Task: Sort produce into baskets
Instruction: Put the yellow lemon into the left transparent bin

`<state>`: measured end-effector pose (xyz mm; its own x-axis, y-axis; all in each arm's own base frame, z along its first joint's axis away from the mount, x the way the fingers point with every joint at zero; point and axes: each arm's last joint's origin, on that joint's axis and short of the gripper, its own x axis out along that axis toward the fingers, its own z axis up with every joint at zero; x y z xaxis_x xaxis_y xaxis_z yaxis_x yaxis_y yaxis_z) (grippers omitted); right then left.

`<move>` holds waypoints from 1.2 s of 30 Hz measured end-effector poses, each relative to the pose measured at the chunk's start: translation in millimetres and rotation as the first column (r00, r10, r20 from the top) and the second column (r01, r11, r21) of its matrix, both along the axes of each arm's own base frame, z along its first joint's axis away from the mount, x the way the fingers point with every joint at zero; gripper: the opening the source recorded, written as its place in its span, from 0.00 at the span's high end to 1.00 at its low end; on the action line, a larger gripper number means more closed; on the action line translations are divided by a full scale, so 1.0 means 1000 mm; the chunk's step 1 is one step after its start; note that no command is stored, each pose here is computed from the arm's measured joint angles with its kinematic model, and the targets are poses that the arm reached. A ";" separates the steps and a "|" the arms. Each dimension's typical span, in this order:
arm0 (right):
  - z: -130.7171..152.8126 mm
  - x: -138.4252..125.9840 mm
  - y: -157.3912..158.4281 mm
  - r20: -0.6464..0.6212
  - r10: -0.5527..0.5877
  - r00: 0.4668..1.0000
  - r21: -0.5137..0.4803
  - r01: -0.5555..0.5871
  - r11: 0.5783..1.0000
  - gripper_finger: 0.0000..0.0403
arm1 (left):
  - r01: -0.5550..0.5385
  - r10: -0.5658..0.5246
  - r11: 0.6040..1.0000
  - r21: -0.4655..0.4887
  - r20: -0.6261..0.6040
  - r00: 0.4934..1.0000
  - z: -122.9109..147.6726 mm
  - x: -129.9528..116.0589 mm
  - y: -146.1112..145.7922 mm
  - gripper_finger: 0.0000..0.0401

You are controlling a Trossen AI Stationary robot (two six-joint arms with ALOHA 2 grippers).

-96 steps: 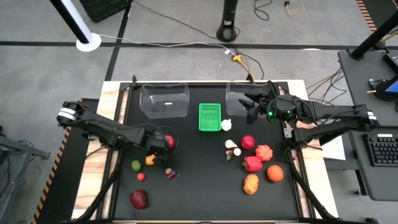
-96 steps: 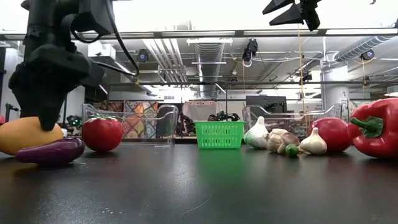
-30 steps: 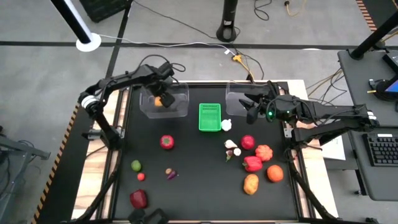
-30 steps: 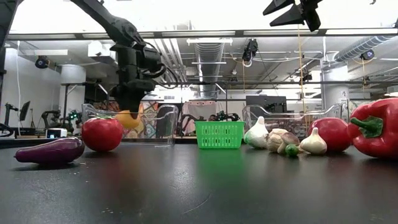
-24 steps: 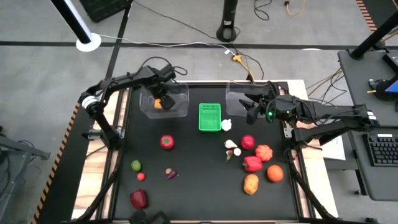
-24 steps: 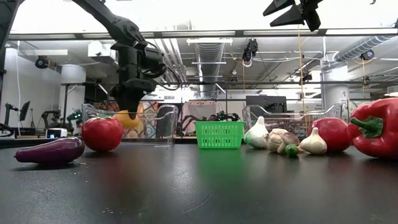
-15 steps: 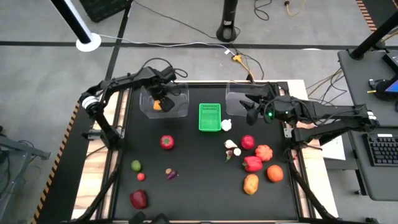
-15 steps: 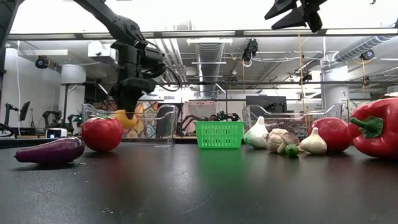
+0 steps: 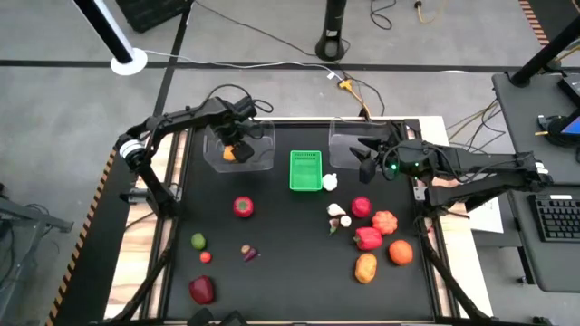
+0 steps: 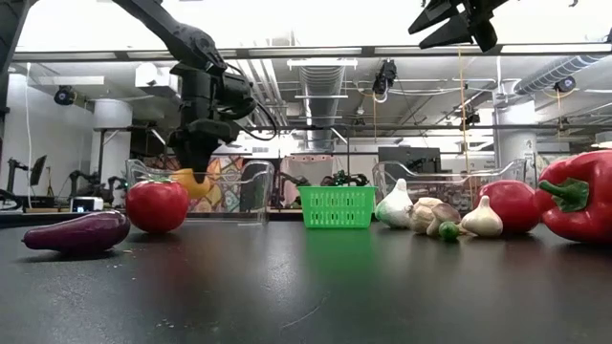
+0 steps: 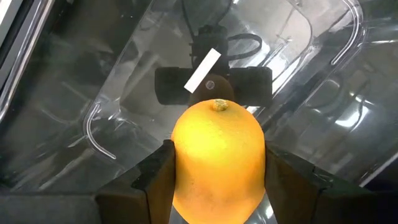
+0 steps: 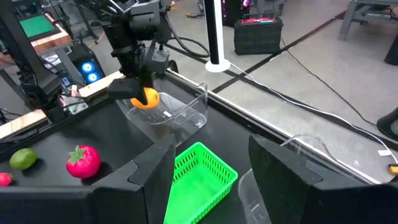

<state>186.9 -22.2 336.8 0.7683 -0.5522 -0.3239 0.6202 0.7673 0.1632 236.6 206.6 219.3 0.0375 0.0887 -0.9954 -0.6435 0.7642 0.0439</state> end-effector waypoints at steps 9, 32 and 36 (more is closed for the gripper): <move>0.000 0.000 0.000 0.000 0.000 1.000 0.000 0.000 1.000 0.51 | 0.000 0.000 1.000 0.000 0.000 1.000 0.000 0.000 0.000 0.53; 0.000 0.000 0.000 -0.001 0.001 1.000 0.000 -0.001 1.000 0.51 | -0.019 0.019 1.000 -0.002 0.000 1.000 0.000 0.000 0.000 0.41; 0.000 0.000 0.000 -0.001 0.001 1.000 0.001 -0.001 1.000 0.51 | -0.021 0.021 1.000 -0.004 -0.002 1.000 0.000 0.000 0.000 0.38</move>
<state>186.9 -22.2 336.6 0.7685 -0.5512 -0.3249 0.6196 0.7678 0.1629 236.2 206.3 219.4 0.0342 0.0859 -0.9957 -0.6590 0.7510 0.0421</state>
